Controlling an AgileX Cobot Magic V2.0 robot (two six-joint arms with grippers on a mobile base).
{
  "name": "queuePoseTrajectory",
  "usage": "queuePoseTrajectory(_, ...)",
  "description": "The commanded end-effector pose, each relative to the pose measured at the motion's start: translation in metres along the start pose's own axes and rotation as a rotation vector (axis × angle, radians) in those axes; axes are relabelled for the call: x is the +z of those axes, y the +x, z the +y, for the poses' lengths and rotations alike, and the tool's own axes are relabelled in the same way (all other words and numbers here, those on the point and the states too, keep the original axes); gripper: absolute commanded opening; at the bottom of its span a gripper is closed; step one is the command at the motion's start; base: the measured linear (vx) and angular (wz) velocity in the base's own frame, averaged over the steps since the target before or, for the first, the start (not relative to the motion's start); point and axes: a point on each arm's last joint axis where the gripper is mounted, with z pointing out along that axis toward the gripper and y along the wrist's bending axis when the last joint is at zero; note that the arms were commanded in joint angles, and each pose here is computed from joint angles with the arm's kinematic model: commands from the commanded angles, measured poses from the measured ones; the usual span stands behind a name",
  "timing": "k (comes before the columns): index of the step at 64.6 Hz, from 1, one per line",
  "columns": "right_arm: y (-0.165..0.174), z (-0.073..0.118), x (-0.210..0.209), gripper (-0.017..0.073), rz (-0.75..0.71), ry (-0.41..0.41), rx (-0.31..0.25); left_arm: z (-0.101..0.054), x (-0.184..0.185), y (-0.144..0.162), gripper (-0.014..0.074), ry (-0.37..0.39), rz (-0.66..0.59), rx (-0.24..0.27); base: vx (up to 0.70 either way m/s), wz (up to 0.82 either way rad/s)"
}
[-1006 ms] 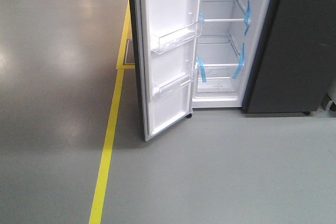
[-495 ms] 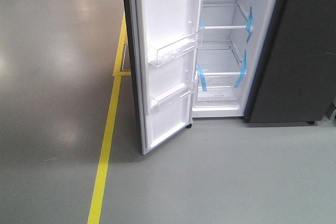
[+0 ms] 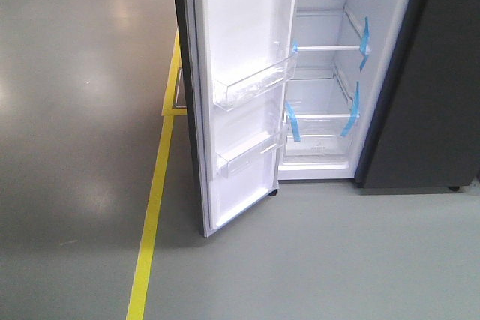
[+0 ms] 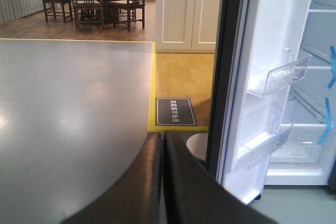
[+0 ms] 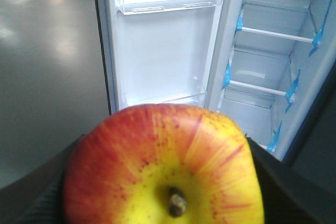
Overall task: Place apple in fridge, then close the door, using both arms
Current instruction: 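Drive up close to the open fridge door bins, then position the base in front of the fridge door's upper bin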
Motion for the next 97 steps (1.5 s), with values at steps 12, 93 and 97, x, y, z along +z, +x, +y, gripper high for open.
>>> queuePoseTrajectory(12, -0.0162, 0.003, -0.0134, -0.0011, -0.115, 0.027, -0.005, -0.0011, 0.0006, 0.0024, -0.0006, 0.021, -0.056, -0.008, 0.14, 0.01)
queuePoseTrajectory(93, -0.0162, 0.003, -0.0134, -0.0011, -0.115, 0.027, -0.005, -0.0011, 0.0006, 0.0024, -0.0006, 0.021, -0.056, -0.008, 0.12, 0.0)
queuePoseTrajectory(97, -0.0162, 0.003, -0.0134, -0.0011, -0.115, 0.027, -0.005, -0.0011, 0.0006, 0.0024, -0.0006, 0.021, -0.056, -0.008, 0.12, 0.03)
